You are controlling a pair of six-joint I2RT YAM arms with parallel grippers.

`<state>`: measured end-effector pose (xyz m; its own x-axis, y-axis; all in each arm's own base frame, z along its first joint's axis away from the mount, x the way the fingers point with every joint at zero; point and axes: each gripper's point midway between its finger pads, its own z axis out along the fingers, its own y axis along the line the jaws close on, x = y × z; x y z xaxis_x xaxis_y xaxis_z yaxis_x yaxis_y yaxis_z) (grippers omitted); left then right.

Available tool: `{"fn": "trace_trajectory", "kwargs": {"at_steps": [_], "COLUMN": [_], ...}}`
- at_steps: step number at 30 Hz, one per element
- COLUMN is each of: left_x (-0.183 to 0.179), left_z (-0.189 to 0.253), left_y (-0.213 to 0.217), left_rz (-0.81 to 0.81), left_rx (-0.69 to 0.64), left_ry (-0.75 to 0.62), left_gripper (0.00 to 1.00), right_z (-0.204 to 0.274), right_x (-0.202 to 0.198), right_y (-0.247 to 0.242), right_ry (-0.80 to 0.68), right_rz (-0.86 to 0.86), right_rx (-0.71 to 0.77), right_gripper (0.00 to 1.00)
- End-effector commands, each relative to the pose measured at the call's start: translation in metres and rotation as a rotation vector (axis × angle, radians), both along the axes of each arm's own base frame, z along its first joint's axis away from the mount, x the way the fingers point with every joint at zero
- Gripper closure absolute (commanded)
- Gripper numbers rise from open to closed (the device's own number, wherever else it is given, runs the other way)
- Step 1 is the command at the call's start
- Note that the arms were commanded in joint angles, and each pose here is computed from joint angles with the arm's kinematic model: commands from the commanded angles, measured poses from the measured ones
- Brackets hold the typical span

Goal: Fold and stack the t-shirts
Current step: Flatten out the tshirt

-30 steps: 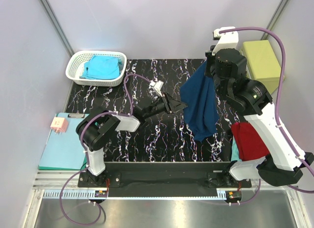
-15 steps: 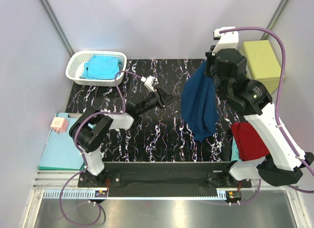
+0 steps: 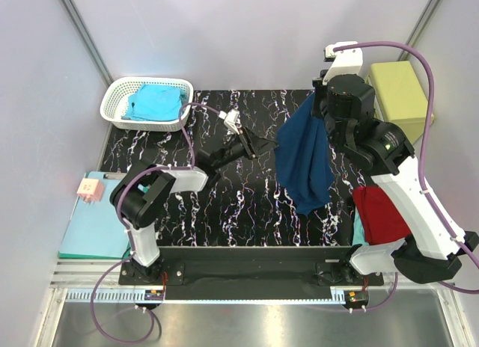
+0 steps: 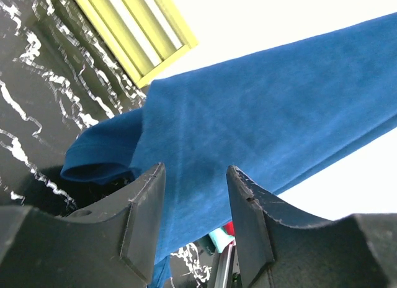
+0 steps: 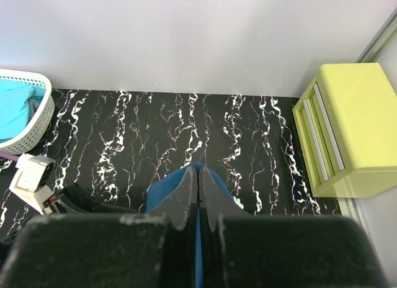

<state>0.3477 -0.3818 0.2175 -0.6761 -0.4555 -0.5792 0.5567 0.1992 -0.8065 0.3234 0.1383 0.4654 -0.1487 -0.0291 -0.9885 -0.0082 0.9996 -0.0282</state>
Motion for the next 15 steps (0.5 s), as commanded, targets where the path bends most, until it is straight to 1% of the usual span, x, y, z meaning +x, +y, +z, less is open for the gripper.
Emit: {"fn": "trace_trajectory", "kwargs": {"at_steps": [1,8,15], "left_x": [0.000,0.005,0.007], "left_z": [0.004,-0.015,0.002], "left_y": [-0.008,-0.012,-0.016], "left_rz": [-0.031,-0.038,-0.053], "left_rx": [-0.021,0.007,-0.027], "left_ry": [-0.029,0.002,-0.020], "left_gripper": [0.51,0.50,0.51], "right_z": [0.019,0.019,0.018], "right_x": [-0.004,-0.004,-0.004], "right_y": [0.002,0.002,0.001], "right_ry": [-0.060,-0.059,-0.059], "right_rz": [0.017,0.017,0.011], "right_rx": [0.058,0.057,0.051], "right_gripper": [1.00,1.00,1.00]}}
